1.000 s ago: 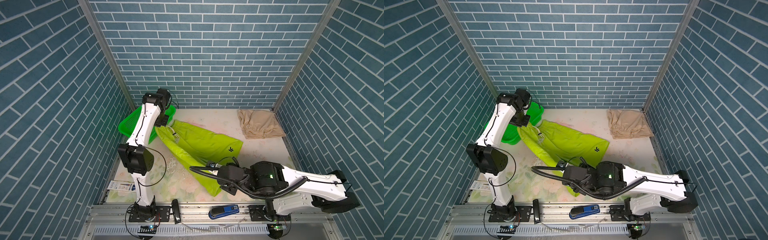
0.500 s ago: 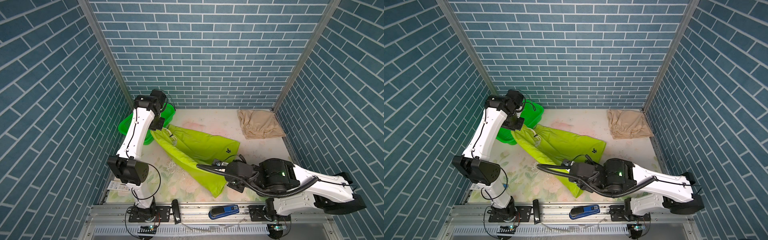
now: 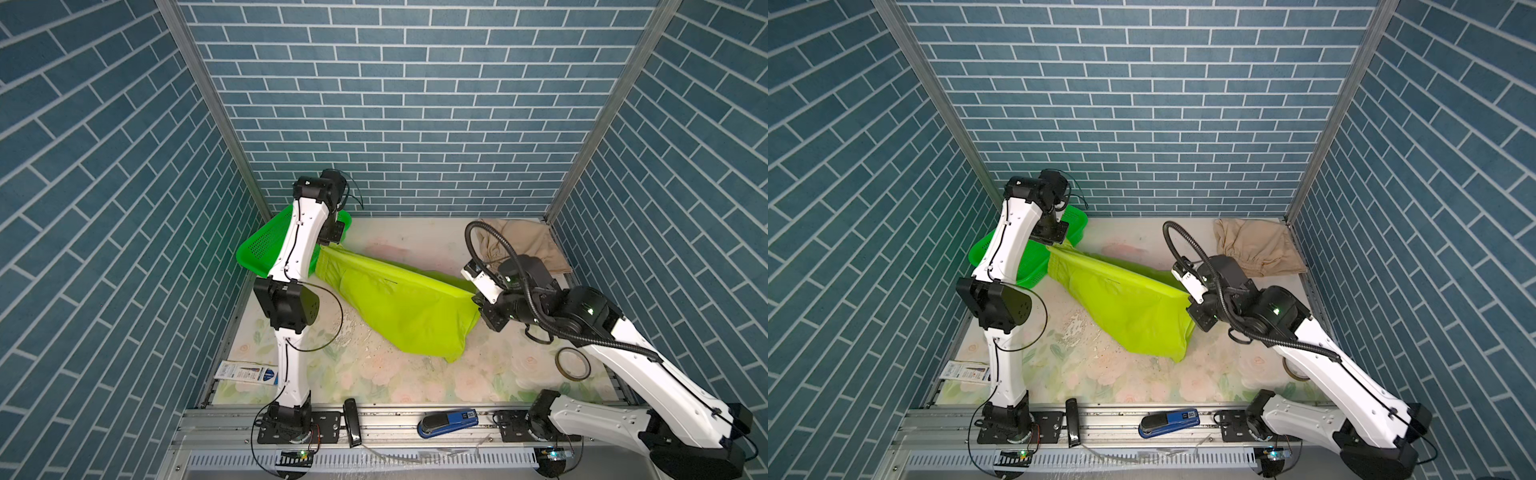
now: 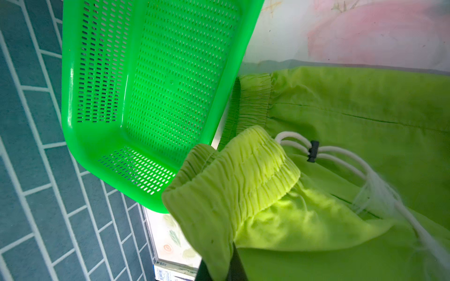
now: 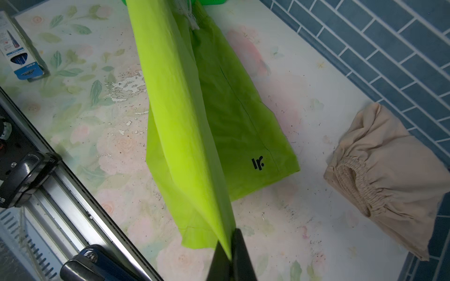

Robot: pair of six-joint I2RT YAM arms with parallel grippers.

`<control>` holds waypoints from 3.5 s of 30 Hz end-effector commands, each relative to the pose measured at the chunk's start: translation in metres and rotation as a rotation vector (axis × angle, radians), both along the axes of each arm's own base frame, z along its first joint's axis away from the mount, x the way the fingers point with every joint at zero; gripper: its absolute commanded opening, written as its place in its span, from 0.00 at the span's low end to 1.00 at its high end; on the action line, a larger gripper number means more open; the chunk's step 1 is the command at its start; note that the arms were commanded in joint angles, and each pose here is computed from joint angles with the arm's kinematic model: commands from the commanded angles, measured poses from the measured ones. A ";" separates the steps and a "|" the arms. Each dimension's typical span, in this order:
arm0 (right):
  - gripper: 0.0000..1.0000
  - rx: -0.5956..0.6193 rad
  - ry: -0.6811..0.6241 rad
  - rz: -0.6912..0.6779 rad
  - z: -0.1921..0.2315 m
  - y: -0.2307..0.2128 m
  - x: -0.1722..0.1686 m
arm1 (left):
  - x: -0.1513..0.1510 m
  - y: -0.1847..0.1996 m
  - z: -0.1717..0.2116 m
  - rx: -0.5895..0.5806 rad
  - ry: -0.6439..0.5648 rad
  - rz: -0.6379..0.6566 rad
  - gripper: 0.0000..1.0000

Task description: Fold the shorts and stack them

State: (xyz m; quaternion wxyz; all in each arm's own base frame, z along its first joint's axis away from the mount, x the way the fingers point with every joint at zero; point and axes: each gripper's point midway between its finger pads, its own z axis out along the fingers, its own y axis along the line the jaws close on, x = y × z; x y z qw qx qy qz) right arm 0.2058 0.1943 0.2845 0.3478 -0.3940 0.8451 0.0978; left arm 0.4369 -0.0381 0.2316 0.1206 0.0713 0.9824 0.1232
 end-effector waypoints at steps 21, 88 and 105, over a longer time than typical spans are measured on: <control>0.00 0.271 0.273 -0.182 -0.084 -0.038 0.085 | 0.104 -0.045 -0.044 -0.210 -0.204 -0.063 0.00; 0.00 -0.267 0.394 -0.346 -0.261 0.026 -0.043 | -0.111 -0.024 -0.095 -0.468 -0.101 0.223 1.00; 0.42 -0.146 0.580 -0.782 -0.226 -0.078 -0.085 | -0.118 -0.038 -0.105 -0.609 -0.189 0.250 1.00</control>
